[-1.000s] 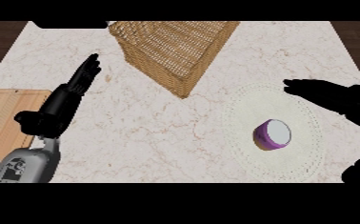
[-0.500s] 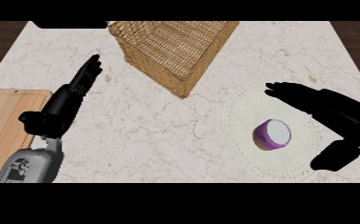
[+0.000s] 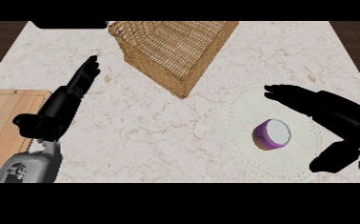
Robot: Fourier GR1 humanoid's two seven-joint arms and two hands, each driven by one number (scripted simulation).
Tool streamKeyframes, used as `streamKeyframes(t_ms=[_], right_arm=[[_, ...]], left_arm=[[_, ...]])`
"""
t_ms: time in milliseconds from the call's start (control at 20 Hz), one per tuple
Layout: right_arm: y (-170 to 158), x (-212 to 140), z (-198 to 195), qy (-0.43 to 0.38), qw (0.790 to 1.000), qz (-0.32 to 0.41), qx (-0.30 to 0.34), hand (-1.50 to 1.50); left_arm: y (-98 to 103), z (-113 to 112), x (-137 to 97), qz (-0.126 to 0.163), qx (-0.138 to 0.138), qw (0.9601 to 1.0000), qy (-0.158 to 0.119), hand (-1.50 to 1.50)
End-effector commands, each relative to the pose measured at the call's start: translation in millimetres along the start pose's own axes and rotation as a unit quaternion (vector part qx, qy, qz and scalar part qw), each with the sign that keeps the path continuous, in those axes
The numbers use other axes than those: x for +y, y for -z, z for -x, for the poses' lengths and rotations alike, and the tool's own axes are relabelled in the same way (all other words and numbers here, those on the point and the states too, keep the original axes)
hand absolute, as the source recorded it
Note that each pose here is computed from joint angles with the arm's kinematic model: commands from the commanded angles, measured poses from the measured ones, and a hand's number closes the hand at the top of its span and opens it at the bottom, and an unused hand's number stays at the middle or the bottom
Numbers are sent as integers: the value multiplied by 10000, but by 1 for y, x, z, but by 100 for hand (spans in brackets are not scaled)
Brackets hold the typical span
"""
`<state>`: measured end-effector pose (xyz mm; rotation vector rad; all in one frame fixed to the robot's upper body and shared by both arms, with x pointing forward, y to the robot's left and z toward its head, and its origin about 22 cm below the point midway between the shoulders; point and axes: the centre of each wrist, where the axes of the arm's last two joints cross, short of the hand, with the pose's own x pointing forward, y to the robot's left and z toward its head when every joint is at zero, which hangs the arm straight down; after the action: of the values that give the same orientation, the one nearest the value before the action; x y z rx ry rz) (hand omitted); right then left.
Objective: Pick the can from the placemat and place it in the basket
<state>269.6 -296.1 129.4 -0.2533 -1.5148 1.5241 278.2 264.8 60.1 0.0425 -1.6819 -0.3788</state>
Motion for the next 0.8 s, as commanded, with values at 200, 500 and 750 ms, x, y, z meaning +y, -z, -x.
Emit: streamKeyframes(t_ms=[200, 500, 750], right_arm=[[-4, 5, -2, -225, 9995, -119, 206, -150], [12, 30, -21, -449, 9983, -214, 319, -150], [26, 44, 4, -573, 9971, -332, 376, -150]], left_arm=[[0, 8, -13, -3, -71, 10000, -34, 0], [-10, 11, -4, 5, 52, 10000, -23, 0], [6, 1, 15, -22, -30, 10000, 8, 0]])
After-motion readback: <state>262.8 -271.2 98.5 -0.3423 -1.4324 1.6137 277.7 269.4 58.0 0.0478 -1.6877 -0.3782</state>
